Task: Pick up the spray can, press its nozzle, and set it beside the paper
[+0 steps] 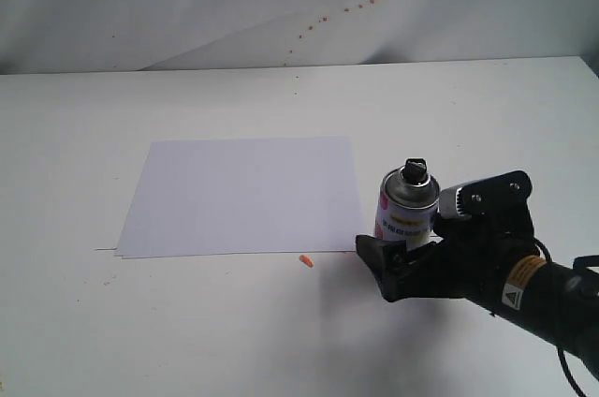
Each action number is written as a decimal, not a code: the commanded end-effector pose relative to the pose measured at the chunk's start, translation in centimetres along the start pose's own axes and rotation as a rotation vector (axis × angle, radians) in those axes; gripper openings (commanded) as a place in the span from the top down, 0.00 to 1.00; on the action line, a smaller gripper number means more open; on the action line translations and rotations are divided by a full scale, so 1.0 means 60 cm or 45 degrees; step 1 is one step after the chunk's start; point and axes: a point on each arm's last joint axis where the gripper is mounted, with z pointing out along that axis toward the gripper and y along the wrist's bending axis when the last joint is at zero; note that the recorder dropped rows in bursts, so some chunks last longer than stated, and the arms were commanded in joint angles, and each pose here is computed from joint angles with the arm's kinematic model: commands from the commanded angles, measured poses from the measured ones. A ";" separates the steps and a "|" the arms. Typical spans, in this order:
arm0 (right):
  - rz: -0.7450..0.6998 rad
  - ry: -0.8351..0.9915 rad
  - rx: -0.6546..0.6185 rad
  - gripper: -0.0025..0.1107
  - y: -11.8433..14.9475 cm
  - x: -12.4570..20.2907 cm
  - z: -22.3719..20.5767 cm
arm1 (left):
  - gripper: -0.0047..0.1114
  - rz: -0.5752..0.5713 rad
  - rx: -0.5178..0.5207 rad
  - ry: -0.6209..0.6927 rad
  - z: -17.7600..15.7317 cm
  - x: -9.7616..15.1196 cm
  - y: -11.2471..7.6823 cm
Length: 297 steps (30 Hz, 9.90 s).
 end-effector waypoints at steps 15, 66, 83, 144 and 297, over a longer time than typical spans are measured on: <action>-0.007 -0.065 0.012 0.05 -0.016 0.037 0.034 | 0.96 0.001 0.005 -0.006 0.000 0.001 0.000; -0.243 -0.136 0.057 0.98 -0.008 -0.047 0.034 | 0.96 0.001 0.005 -0.006 0.000 0.001 0.000; -0.642 0.177 0.207 0.98 0.022 -0.292 0.065 | 0.96 0.001 0.005 -0.006 0.000 0.001 0.000; -1.467 0.601 -0.104 0.98 0.131 -0.315 0.204 | 0.96 0.001 0.005 -0.006 0.000 0.001 0.000; -1.494 0.620 -0.060 0.98 0.108 -0.271 0.262 | 0.96 -0.809 0.987 1.418 0.594 -0.148 -0.133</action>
